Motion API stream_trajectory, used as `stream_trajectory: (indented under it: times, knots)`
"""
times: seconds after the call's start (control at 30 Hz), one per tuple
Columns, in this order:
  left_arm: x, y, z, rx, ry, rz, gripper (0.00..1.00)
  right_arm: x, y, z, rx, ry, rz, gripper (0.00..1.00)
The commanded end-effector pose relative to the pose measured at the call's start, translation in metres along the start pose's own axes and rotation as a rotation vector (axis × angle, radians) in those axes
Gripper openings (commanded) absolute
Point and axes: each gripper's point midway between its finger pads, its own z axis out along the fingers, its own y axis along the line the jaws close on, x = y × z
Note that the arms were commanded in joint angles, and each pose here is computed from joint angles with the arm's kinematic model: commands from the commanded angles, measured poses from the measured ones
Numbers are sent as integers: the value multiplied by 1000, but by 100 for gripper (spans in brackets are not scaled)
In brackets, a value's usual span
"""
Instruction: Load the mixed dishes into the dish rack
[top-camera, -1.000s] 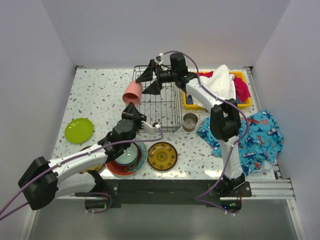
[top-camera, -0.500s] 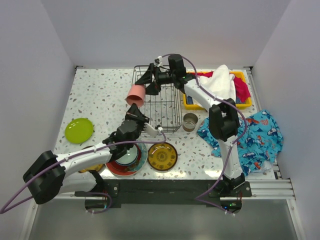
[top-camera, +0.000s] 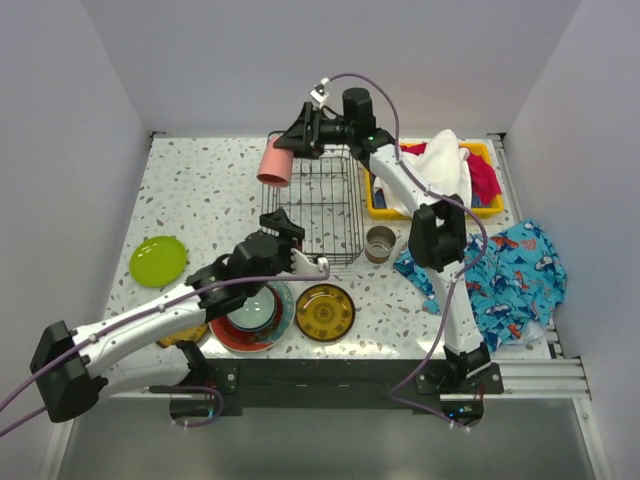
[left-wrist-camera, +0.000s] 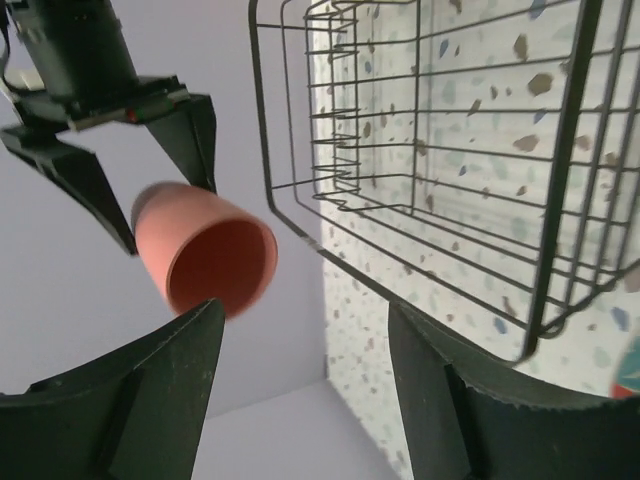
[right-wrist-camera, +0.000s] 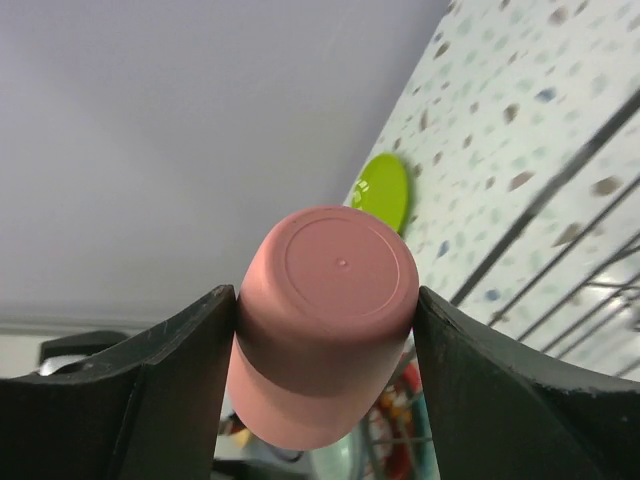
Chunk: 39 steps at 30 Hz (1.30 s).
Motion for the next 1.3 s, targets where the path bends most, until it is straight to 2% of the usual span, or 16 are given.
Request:
stream_trajectory:
  times: [0.0,0.03,0.07,0.13,0.17,0.23,0.33,0.5,0.87,1.27]
  knots:
    - [-6,-22,-30,162,-44,-211,72,-56,7,-27,128,-197,-375,0]
    - [-4,-14,-34,145,-28,-243,72,-64,0,-32,179,-226,-487,0]
    - [-2,-13,-37,143,-16,-286,72,-83,-2,-37,245,-315,-551,0]
    - [2,-5,-47,136,-11,-315,73,-94,-12,-48,334,-372,-663,0]
    - [6,-1,-49,129,0,-331,73,-107,-16,-55,388,-435,-699,0]
    - [12,14,-55,100,19,-401,78,-114,-28,-59,444,-467,-758,0]
    - [34,22,-56,80,75,-533,79,-128,-39,-62,506,-526,-823,0]
    - [61,23,-58,41,149,-593,79,-142,-50,-61,576,-610,-930,0]
    - [92,31,-54,-28,236,-621,79,-145,-93,-50,669,-588,-1040,0]
    - [104,32,-52,-56,272,-618,79,-113,-144,-41,736,-495,-1048,0]
